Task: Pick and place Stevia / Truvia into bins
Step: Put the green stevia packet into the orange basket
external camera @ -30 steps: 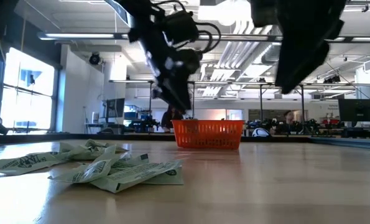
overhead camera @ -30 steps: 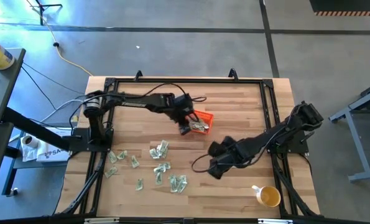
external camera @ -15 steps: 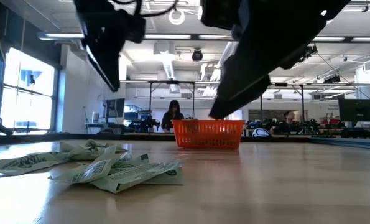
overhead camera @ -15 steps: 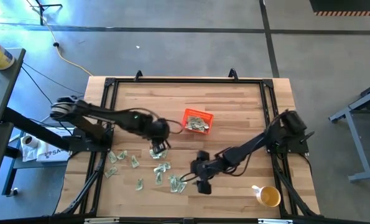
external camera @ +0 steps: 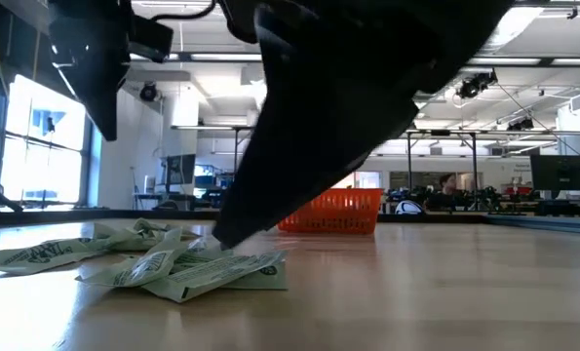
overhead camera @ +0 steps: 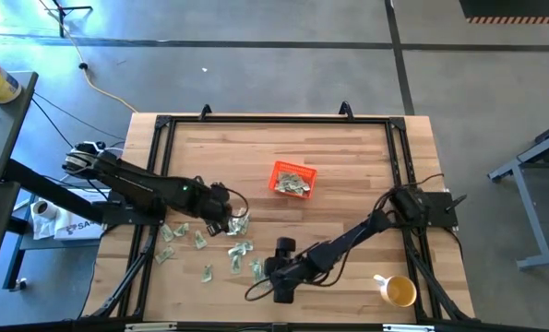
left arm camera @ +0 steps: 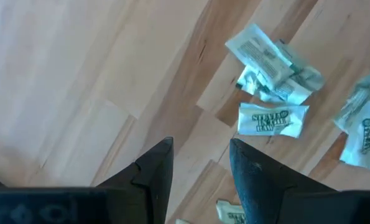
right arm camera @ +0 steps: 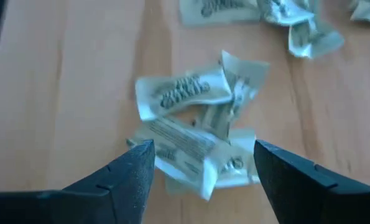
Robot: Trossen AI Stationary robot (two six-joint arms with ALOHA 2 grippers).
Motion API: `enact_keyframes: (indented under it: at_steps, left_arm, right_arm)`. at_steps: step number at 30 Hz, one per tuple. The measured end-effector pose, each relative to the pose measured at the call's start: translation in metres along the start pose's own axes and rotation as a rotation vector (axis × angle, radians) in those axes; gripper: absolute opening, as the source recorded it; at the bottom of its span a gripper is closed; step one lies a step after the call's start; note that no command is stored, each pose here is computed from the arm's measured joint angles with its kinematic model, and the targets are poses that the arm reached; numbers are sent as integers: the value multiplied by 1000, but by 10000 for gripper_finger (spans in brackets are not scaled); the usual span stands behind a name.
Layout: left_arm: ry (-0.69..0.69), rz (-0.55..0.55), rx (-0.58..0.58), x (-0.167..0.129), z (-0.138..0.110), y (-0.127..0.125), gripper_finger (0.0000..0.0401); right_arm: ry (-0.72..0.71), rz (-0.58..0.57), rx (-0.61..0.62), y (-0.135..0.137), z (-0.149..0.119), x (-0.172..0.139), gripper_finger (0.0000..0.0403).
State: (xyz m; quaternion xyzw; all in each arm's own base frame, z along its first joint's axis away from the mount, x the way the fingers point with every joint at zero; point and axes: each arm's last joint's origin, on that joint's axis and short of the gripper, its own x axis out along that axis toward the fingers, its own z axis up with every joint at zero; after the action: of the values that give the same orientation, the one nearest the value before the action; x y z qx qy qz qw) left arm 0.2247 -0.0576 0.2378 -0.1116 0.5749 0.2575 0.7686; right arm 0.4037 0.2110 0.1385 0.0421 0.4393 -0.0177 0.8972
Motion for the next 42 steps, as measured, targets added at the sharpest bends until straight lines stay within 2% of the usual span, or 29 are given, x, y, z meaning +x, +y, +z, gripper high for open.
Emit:
enact_keyframes:
  at_steps: [5, 10, 15, 19, 24, 28, 33, 38, 42]
  left_arm:
    - [-8, 5, 12, -3, -5, -2, 191]
    - [0, 19, 20, -3, -5, -1, 191]
    - [-10, 31, 45, -3, -5, -1, 191]
    - [-22, 47, 54, -3, -5, 0, 191]
    - [-31, 61, 61, -3, -5, 0, 191]
    - [-30, 61, 76, -3, -5, 0, 191]
    - [-35, 79, 80, -3, -5, 1, 191]
    - [-34, 79, 77, -3, -5, 1, 191]
    - [-34, 77, 70, -3, -5, 1, 191]
  right_arm:
    - [1, -23, -11, 8, 0, 8, 240]
    - [25, -21, 55, 15, -8, 11, 212]
    - [71, -66, 92, 17, -17, 7, 179]
    - [98, -74, 146, 16, -19, 6, 138]
    - [105, -98, 257, 6, -9, -2, 71]
    - [84, -162, 290, -9, 11, -17, 14]
    - [53, -241, 304, -38, 32, -39, 13]
    - [30, -457, 343, -86, 50, -71, 4]
    - [62, -655, 442, -135, 57, -104, 3]
